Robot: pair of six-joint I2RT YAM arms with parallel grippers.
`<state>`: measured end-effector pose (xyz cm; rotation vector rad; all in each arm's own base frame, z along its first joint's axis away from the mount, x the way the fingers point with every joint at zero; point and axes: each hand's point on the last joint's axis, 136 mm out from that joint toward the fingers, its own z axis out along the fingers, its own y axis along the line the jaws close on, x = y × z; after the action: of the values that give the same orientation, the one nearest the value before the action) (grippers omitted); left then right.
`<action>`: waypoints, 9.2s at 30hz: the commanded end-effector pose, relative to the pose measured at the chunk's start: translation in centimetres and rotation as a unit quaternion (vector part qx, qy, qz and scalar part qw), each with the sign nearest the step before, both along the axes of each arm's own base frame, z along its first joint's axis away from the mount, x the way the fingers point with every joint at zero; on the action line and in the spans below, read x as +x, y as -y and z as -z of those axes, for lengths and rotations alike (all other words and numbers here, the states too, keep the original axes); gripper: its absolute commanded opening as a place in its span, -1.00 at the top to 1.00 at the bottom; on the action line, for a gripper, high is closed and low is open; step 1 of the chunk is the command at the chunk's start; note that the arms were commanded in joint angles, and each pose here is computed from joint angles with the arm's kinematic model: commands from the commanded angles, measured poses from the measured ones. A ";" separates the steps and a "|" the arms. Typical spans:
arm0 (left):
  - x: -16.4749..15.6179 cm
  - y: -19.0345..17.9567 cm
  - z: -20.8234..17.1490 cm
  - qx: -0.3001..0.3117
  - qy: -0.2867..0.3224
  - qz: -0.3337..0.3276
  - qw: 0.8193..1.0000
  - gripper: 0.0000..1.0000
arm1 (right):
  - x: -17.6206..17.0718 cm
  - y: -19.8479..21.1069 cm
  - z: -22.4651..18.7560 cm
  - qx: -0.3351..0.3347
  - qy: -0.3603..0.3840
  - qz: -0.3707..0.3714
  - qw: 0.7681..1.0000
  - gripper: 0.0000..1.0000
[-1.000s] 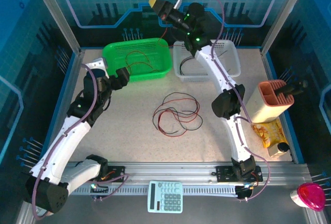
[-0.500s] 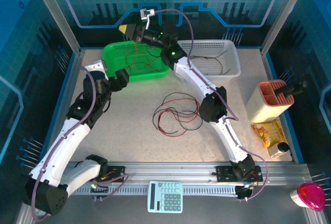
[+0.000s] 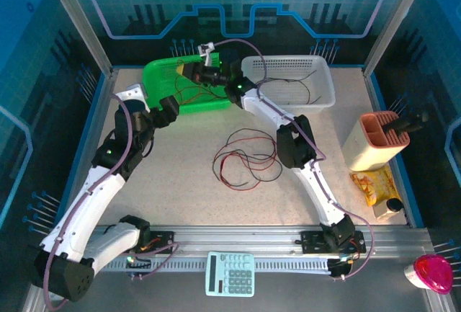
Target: Untangle the cables
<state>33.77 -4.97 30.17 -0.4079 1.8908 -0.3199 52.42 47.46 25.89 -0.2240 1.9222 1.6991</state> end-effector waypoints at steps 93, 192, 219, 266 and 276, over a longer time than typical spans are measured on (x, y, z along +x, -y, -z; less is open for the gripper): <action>-1.8 3.2 2.4 -0.057 -0.039 0.087 0.994 -0.98 | -27.2 16.2 10.9 -0.468 0.057 -0.017 0.881 -0.31; -0.1 20.3 4.4 -0.108 -0.019 0.378 0.919 -0.88 | -24.7 17.3 -11.4 -0.180 0.104 0.014 0.978 1.00; -0.3 29.1 7.6 -0.116 -0.030 0.450 0.885 -0.26 | -26.1 20.7 -32.4 -0.019 0.252 0.073 0.965 1.00; -2.4 21.4 1.6 -0.077 0.030 0.368 0.926 -0.98 | 7.7 28.8 3.3 -0.262 -0.058 0.284 0.920 1.00; -2.6 21.0 1.5 -0.075 0.025 0.361 0.929 -0.98 | 6.0 36.1 12.4 -0.349 -0.203 0.310 0.861 0.37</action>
<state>31.04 -26.88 28.39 0.2492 1.9117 -0.9850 59.53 13.11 15.01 0.4298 2.4193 0.6480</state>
